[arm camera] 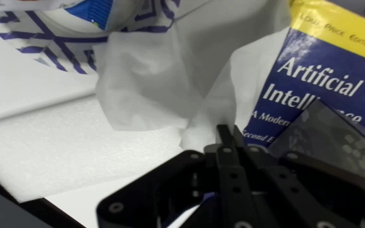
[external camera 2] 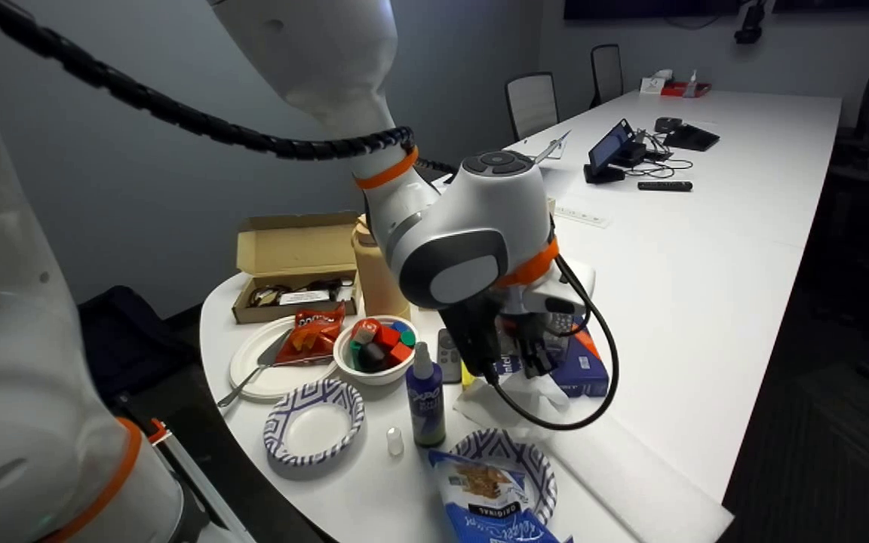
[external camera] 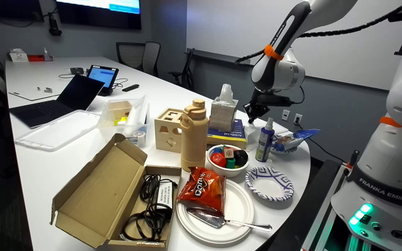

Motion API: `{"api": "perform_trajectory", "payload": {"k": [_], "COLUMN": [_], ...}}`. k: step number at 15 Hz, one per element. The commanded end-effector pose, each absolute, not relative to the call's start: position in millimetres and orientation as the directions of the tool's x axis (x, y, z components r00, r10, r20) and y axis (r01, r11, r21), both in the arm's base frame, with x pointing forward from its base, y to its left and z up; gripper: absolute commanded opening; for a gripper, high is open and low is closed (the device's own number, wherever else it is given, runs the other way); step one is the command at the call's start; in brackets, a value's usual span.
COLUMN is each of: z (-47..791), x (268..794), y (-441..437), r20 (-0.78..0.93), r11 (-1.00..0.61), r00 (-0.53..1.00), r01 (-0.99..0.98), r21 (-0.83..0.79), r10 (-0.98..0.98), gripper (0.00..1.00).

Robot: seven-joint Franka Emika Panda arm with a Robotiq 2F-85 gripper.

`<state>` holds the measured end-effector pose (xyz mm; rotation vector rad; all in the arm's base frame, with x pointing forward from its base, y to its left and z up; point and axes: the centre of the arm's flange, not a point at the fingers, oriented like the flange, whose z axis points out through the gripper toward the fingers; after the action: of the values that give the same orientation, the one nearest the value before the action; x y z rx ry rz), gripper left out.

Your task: Remove the white cloth from the plate and put it on the blue book

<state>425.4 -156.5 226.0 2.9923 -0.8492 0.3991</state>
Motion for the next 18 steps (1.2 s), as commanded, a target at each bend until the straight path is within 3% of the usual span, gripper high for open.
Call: {"api": "perform_trajectory", "payload": {"k": [1, 14, 15, 16, 18], "z": [242.8, 239.4, 237.9, 237.2, 237.7], "x": [430.2, 451.2, 451.9, 452.5, 451.8], "y": [-127.6, -104.1, -100.5, -97.6, -93.9], "r20": [0.299, 0.393, 0.389, 0.384, 0.382], "r11": [-0.883, -0.876, -0.875, -0.875, -0.872], "r00": [0.836, 0.788, 0.789, 0.789, 0.788], "r01": [-0.467, -0.466, -0.466, -0.466, -0.47], "r21": [-0.054, -0.123, -0.127, -0.134, -0.134], "r10": [-0.461, -0.474, -0.477, -0.479, -0.483], "gripper": [0.0, 0.0, 0.26, 0.28, 0.43]}}
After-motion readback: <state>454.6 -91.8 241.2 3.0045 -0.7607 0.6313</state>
